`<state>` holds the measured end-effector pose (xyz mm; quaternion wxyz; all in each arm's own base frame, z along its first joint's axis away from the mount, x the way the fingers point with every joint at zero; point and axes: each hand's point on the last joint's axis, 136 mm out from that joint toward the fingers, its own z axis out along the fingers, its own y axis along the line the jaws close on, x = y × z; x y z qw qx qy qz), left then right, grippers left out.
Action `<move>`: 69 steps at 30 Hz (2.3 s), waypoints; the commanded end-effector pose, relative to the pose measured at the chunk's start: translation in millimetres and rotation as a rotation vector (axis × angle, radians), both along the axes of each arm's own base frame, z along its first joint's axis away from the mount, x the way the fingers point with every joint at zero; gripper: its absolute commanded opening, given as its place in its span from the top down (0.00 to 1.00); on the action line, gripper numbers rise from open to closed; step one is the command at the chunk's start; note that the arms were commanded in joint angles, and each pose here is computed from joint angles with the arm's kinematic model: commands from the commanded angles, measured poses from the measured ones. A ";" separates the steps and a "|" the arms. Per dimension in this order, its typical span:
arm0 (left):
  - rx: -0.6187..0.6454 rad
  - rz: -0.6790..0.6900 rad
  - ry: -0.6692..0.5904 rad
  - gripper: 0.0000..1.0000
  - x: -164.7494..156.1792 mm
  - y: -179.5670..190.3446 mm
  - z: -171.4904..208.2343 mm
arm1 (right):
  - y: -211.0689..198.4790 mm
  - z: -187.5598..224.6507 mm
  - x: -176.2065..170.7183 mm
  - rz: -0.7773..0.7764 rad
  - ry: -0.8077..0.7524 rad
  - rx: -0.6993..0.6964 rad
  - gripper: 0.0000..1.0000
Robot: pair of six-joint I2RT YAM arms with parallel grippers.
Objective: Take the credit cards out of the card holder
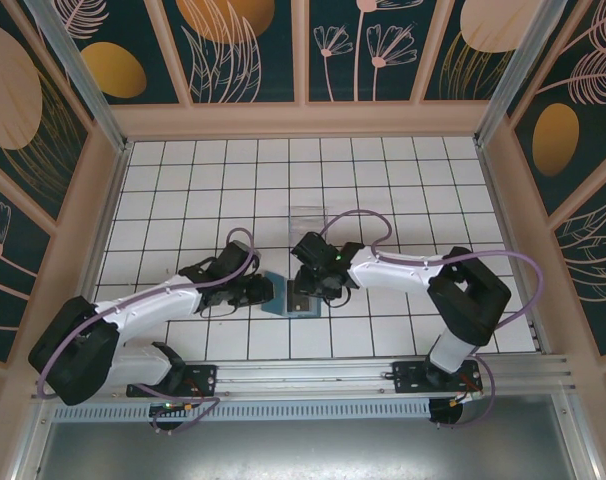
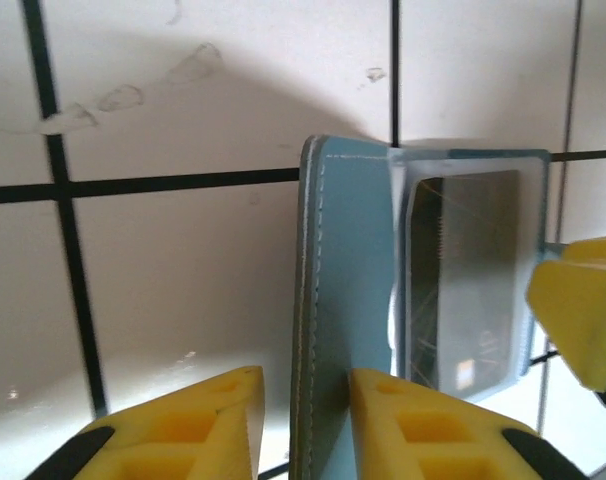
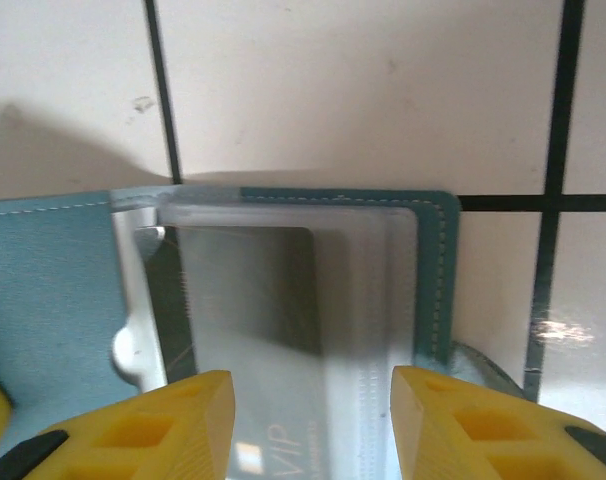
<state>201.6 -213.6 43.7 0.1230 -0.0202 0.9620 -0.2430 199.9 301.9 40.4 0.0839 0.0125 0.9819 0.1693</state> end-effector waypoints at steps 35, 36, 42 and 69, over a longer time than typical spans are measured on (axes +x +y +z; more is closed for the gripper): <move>0.421 -0.058 -0.071 0.52 13.0 13.4 14.7 | -26.0 -22.2 0.7 -0.058 0.001 0.029 0.53; 0.406 -0.058 -0.076 0.52 13.9 10.5 19.1 | -25.9 -21.3 0.9 -0.058 0.000 0.030 0.53; 0.278 -0.055 -0.109 0.57 19.2 -12.0 40.9 | -25.6 -18.6 1.4 -0.056 -0.004 0.031 0.54; -0.051 -0.002 -0.016 0.78 5.3 -54.9 8.4 | -23.3 -20.1 0.2 -0.053 0.006 0.033 0.56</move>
